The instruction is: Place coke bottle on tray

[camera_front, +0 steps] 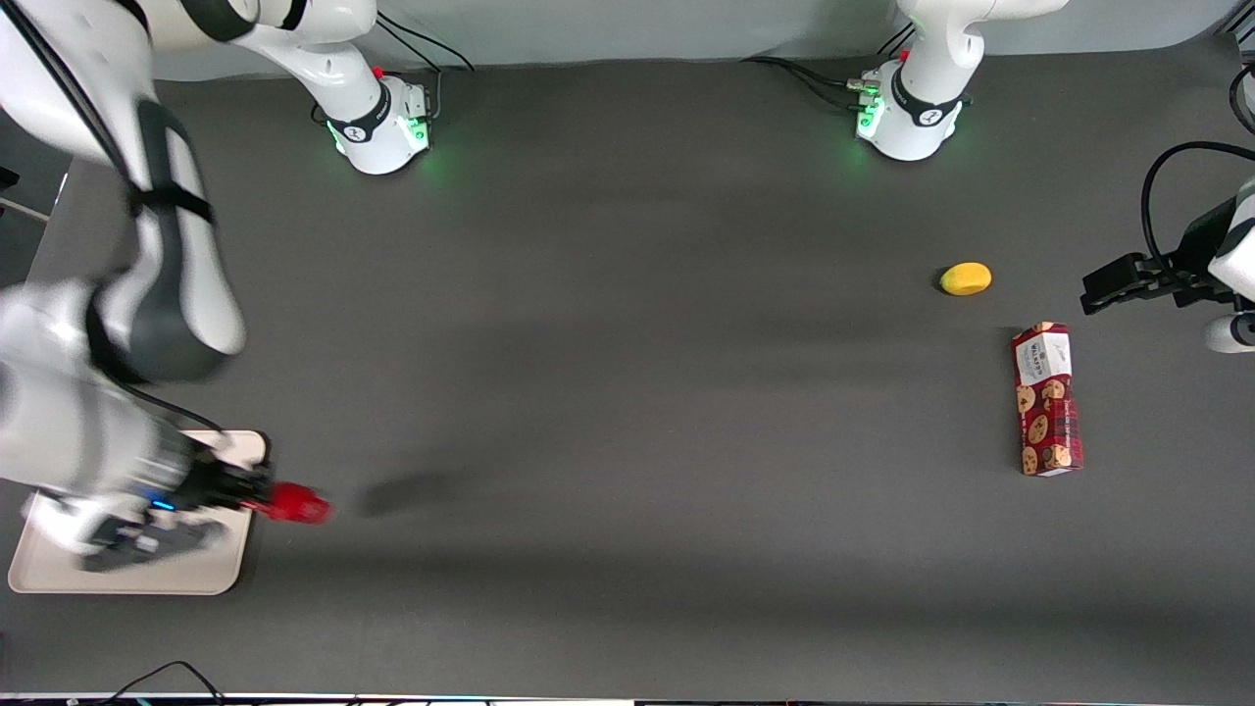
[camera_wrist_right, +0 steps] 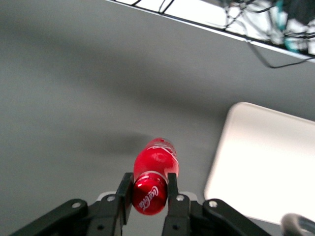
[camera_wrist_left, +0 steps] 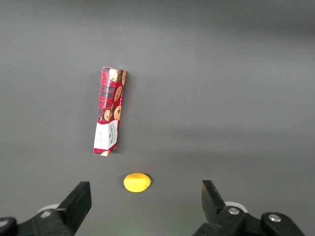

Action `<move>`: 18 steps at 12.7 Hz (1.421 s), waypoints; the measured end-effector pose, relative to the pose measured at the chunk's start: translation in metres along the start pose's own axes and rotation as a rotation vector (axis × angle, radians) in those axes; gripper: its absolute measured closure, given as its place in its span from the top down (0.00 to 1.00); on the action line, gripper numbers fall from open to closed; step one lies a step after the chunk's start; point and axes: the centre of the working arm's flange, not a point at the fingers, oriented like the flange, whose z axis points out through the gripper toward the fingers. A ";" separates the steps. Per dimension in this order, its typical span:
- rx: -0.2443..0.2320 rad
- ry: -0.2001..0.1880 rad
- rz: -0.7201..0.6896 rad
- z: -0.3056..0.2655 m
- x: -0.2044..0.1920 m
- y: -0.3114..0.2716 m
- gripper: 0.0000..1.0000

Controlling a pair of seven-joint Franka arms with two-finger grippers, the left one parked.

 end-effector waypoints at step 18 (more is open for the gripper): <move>-0.065 -0.054 -0.518 0.128 -0.174 0.340 0.31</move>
